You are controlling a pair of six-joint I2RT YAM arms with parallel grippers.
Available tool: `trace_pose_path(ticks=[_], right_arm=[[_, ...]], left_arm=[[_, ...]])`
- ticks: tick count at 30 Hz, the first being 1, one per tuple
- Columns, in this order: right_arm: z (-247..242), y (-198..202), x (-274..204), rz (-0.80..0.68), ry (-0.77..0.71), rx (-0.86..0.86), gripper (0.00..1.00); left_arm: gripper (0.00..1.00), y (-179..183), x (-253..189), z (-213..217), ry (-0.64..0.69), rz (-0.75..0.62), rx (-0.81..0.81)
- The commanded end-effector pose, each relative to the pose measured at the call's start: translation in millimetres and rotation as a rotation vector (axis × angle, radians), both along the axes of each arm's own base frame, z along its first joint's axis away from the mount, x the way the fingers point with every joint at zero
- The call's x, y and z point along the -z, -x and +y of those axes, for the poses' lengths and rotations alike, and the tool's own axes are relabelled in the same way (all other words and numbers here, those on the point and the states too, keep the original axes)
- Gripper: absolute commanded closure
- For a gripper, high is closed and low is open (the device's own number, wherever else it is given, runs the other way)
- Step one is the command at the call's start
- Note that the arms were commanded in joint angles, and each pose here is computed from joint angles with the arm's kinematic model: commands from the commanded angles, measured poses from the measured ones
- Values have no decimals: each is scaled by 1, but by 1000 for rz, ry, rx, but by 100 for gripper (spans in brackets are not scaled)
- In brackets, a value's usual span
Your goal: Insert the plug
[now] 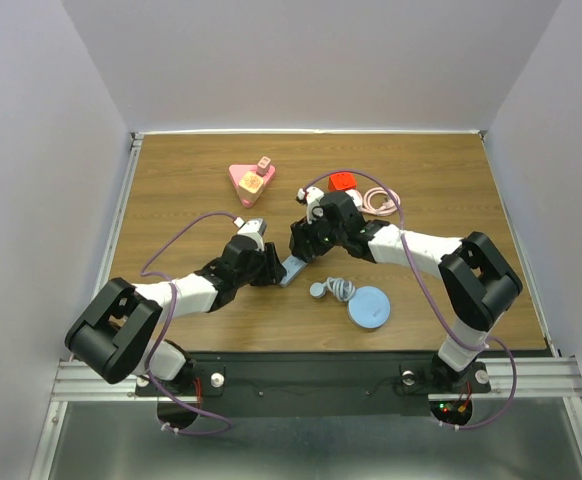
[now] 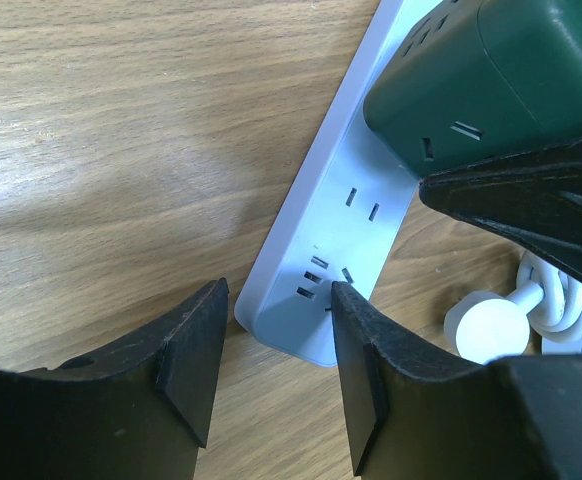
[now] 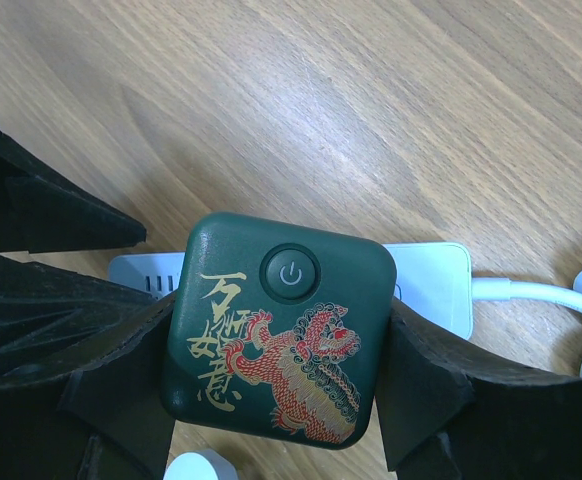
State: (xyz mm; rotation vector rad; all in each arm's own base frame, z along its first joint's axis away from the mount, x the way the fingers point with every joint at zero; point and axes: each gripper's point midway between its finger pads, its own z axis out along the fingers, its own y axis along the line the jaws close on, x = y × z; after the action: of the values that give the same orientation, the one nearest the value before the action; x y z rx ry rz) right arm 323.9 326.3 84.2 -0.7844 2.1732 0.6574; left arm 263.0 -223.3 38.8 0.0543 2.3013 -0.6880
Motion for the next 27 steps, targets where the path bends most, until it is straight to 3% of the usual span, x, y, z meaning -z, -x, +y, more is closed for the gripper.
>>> trace_pose_path(ticks=[1,27], right_arm=[[7,-6,-23,-56,-41,4,100],[12,-7,-52,-89,-104,4,100]], left_arm=[[45,10,14,12,-52,30,4],[45,10,15,11,-54,38,8]])
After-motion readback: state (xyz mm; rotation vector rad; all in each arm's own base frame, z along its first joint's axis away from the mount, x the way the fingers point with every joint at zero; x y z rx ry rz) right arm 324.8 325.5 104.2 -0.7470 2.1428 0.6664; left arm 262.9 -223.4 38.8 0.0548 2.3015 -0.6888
